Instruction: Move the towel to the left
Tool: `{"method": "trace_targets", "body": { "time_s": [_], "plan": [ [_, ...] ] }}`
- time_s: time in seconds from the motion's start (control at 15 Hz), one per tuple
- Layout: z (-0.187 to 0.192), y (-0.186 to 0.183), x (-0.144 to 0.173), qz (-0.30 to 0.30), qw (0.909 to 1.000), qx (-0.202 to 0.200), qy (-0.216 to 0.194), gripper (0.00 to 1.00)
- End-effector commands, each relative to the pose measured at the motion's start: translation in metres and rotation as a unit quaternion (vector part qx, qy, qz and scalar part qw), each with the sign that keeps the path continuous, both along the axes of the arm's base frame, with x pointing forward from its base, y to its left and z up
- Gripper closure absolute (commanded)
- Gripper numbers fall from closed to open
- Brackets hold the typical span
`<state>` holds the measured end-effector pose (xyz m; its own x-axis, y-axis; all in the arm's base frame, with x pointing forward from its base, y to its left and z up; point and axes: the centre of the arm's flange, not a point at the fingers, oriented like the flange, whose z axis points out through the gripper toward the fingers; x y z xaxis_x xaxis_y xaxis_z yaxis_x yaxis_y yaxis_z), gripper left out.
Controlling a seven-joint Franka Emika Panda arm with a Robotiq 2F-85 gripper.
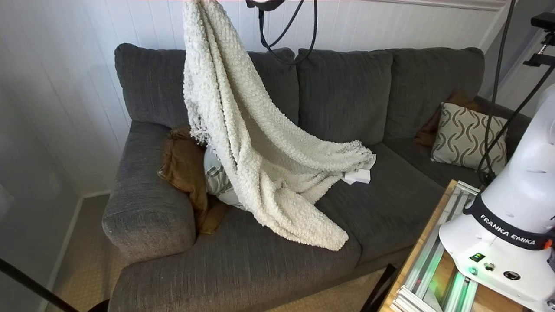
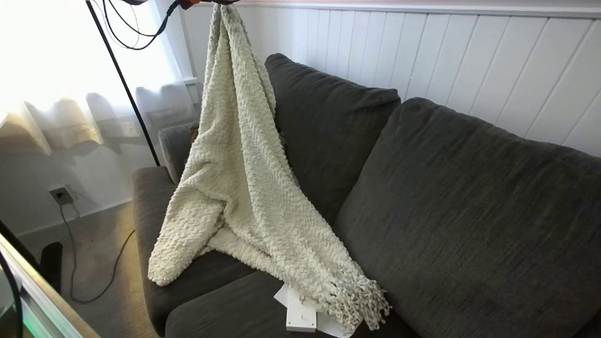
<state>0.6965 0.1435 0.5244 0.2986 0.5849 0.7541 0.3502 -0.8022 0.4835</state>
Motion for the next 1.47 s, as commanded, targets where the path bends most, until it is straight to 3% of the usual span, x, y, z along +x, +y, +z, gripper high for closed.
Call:
{"method": "trace_targets", "body": {
  "time_s": [0.0, 0.13, 0.27, 0.33, 0.53, 0.73, 0.8, 0.87, 1.13, 1.4],
  "plan": [
    [-0.001, 0.000, 0.000, 0.000, 1.0000, 0.000, 0.001, 0.94],
    [-0.002, 0.000, 0.001, 0.000, 1.0000, 0.000, 0.001, 0.98],
    [-0.006, 0.003, 0.029, -0.019, 0.9997, -0.009, -0.007, 0.98],
    [-0.009, 0.002, 0.043, -0.024, 0.9990, -0.019, -0.032, 0.98],
    [-0.010, 0.002, 0.081, -0.041, 0.9977, -0.013, -0.052, 0.98],
    [-0.026, 0.007, 0.107, -0.054, 0.9982, 0.009, -0.026, 0.98],
    [-0.037, 0.009, 0.114, -0.059, 0.9981, 0.016, -0.006, 0.76],
    [-0.046, 0.011, 0.121, -0.065, 0.9977, 0.021, 0.004, 0.67],
    [-0.065, 0.013, 0.136, -0.105, 0.9931, 0.034, 0.039, 0.42],
    [-0.066, 0.006, 0.122, -0.172, 0.9730, 0.050, 0.146, 0.13]
  ]
}}
